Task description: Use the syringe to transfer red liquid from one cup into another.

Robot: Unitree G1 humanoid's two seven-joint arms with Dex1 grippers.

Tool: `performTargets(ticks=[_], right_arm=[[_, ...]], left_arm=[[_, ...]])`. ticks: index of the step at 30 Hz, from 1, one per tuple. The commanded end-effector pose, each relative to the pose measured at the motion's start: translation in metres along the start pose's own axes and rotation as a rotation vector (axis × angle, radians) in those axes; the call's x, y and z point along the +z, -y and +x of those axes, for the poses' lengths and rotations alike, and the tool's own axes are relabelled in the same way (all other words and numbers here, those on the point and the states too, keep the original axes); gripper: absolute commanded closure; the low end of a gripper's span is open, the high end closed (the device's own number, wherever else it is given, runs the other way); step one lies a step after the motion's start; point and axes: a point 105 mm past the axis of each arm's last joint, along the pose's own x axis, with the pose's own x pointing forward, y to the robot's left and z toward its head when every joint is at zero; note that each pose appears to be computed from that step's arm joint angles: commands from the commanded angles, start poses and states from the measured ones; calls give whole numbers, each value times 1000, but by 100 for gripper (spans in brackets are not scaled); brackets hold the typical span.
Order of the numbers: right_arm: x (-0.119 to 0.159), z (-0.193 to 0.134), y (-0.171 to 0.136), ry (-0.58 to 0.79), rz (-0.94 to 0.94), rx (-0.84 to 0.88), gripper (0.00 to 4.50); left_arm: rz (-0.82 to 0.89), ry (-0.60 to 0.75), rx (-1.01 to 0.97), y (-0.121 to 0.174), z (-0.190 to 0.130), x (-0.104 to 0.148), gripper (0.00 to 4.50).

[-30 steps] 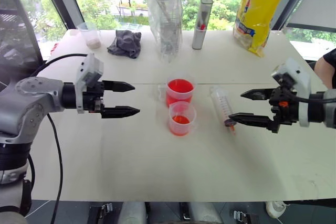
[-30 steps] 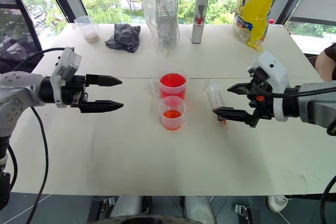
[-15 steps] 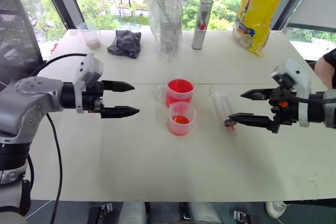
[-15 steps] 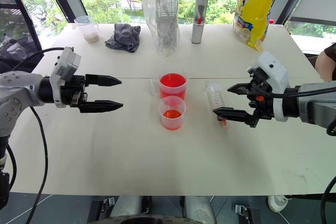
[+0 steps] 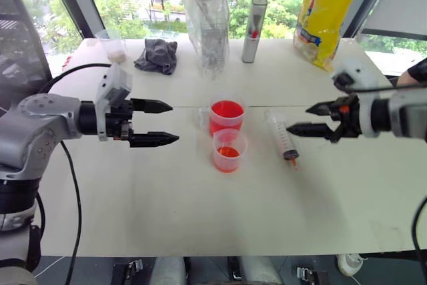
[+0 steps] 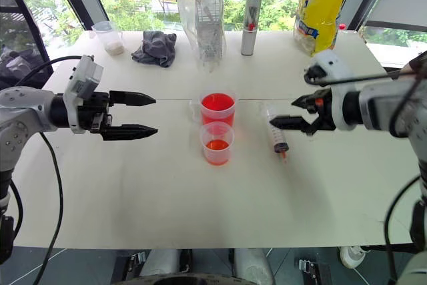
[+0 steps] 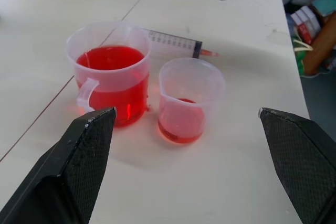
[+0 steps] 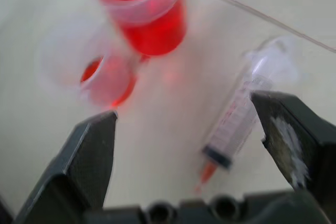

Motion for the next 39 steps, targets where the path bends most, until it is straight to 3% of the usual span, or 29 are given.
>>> performTargets(ticks=[1, 5, 12, 28, 34, 35, 39], right_arm=[[6, 15, 29, -78, 187, -104, 8], [1, 42, 43, -195, 306, -158, 8], [-27, 74, 52, -360, 327, -194, 8], [-42, 110, 49, -457, 250, -161, 8], [-43, 113, 43, -465, 254, -139, 279], [-43, 113, 43, -465, 257, -136, 305], [-36, 109, 42, -431, 270, -131, 306]], left_arm=[[41, 22, 5, 0, -1, 8, 0], [41, 29, 9, 1, -1, 7, 0], [32, 35, 29, 5, -4, 3, 0], [30, 40, 62, 10, -8, 1, 0], [35, 39, 67, 10, -8, 1, 0], [35, 39, 67, 10, -8, 1, 0], [38, 41, 64, 8, -6, 1, 0]])
